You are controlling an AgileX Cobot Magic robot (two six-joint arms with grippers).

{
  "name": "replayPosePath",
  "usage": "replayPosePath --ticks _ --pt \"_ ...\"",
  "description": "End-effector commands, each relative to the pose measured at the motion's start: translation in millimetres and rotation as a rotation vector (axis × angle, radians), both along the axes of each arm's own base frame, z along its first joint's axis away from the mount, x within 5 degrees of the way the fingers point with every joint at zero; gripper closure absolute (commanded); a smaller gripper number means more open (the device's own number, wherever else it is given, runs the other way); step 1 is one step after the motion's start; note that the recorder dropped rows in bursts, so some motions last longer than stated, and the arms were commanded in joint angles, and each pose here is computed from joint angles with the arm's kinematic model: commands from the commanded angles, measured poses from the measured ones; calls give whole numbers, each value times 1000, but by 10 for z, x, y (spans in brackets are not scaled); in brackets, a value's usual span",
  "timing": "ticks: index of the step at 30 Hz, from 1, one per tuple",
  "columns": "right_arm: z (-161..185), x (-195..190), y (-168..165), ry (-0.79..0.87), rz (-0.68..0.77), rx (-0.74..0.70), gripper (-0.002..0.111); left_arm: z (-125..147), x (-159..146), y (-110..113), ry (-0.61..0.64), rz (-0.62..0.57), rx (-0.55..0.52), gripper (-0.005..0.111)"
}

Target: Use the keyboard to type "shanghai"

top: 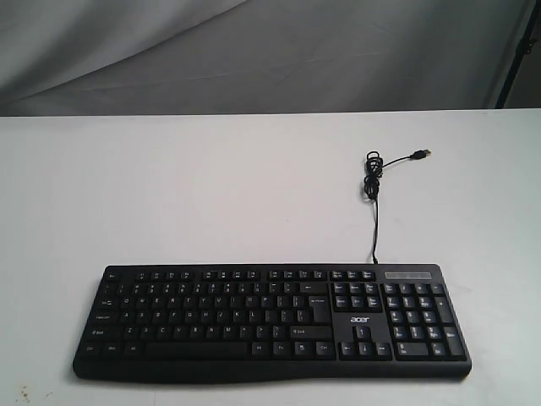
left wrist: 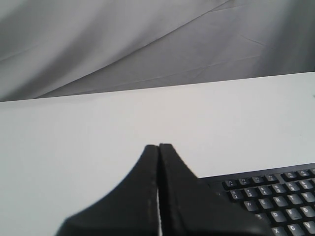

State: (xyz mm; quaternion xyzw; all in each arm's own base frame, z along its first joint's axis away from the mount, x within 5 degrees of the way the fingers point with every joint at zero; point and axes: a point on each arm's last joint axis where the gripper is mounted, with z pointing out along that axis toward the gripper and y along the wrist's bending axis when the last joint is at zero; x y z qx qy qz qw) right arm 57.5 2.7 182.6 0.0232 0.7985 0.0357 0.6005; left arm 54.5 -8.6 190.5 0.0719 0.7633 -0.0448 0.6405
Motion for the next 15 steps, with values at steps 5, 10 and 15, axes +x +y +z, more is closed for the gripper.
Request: replayPosePath --ticks 5,10,15 --pt "-3 -2 -8 -7 -7 -15 108 -7 0 -1 -5 -3 1 107" --pt "-3 -2 -6 -7 -7 -10 108 -7 0 -1 -5 -3 1 107" --pt "-3 -2 -6 -7 -7 -10 108 -7 0 -1 -5 -3 1 107"
